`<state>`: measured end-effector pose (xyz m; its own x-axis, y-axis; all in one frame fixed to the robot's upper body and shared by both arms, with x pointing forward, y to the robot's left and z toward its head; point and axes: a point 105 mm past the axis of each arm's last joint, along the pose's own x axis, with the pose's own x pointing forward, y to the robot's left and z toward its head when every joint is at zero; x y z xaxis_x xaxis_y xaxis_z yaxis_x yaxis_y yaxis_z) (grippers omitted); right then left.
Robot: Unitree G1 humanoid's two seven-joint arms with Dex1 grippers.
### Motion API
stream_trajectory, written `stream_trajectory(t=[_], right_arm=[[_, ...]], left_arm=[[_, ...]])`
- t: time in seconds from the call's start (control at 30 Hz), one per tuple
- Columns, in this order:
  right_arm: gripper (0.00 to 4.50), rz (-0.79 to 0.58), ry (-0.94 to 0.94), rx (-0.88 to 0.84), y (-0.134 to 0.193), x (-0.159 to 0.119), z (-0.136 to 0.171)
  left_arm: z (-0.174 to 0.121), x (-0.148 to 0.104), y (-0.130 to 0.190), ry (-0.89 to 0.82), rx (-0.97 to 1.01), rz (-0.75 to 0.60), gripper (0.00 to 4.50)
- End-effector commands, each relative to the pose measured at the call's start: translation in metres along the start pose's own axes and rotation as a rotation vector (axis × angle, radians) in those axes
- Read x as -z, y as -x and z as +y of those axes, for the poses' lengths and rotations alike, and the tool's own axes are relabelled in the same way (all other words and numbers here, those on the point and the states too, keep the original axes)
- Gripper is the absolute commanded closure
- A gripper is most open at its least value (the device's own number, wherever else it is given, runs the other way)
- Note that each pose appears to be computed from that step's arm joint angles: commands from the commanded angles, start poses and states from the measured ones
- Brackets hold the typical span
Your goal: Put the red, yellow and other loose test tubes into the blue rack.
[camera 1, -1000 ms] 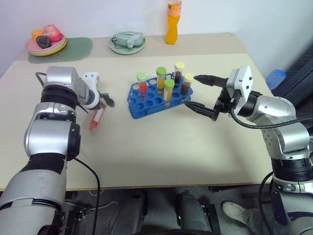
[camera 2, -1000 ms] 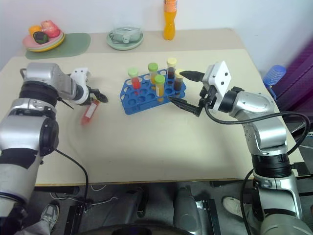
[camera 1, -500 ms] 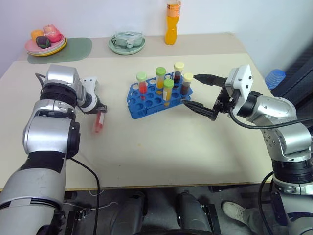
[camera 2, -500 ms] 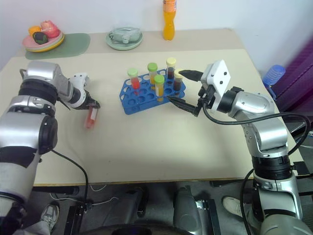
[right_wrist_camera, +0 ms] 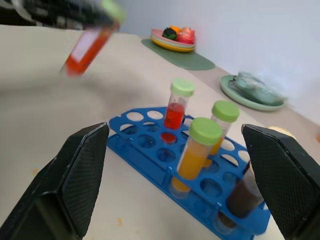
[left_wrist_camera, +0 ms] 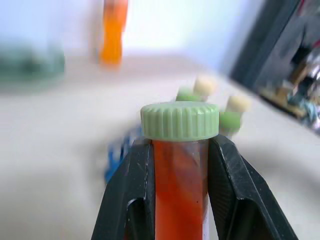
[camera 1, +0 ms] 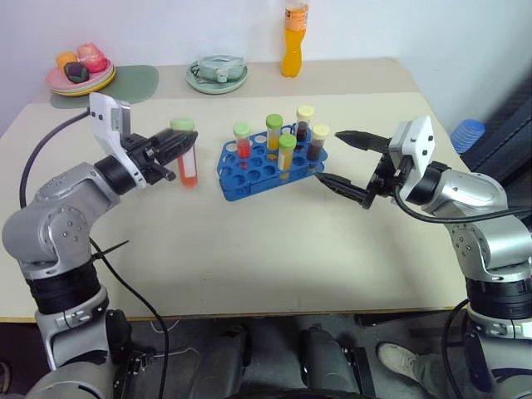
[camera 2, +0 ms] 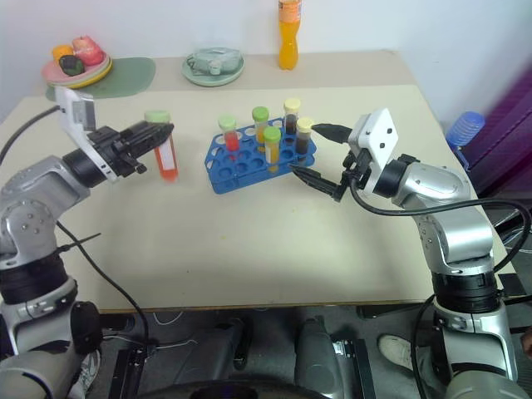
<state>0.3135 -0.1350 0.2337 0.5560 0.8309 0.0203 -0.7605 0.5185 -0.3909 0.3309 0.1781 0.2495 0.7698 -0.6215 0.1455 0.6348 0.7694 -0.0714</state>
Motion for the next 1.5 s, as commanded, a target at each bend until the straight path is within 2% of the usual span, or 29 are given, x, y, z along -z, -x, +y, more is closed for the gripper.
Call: stream_trajectory(t=[0.03,0.13,0.2,0.33,0.63,0.8,1.0,1.33,1.5], right_arm=[[0.13,-0.04,0.031,0.018,0.005,-0.011,-0.004],[0.13,-0.038,0.027,0.031,0.008,-0.009,-0.006],[0.13,-0.032,0.027,0.047,0.012,-0.005,-0.007],[0.13,-0.03,0.034,0.079,0.019,-0.003,-0.008],[0.13,-0.026,0.048,0.118,0.026,-0.005,-0.008],[0.13,-0.012,0.064,0.146,0.033,-0.013,-0.006],[0.13,0.007,0.064,0.168,0.037,-0.017,-0.001],[0.13,0.037,0.058,0.201,0.049,-0.016,-0.003],[0.13,0.039,0.061,0.203,0.05,-0.017,-0.001]], left_arm=[[-0.016,-0.015,-0.008,-0.173,0.018,-0.136,3.72],[-0.018,-0.014,-0.017,-0.228,0.003,-0.191,3.72],[-0.018,-0.009,-0.029,-0.351,-0.038,-0.213,3.72],[-0.038,0.0,-0.055,-0.434,0.032,-0.273,3.72],[-0.04,0.024,-0.086,-0.38,0.049,-0.36,3.72],[-0.04,0.051,-0.092,-0.329,0.07,-0.325,3.72],[-0.041,0.07,-0.095,-0.301,0.115,-0.289,3.72],[-0.042,0.086,-0.102,-0.272,0.133,-0.262,3.72],[-0.043,0.083,-0.109,-0.267,0.133,-0.276,3.72]])
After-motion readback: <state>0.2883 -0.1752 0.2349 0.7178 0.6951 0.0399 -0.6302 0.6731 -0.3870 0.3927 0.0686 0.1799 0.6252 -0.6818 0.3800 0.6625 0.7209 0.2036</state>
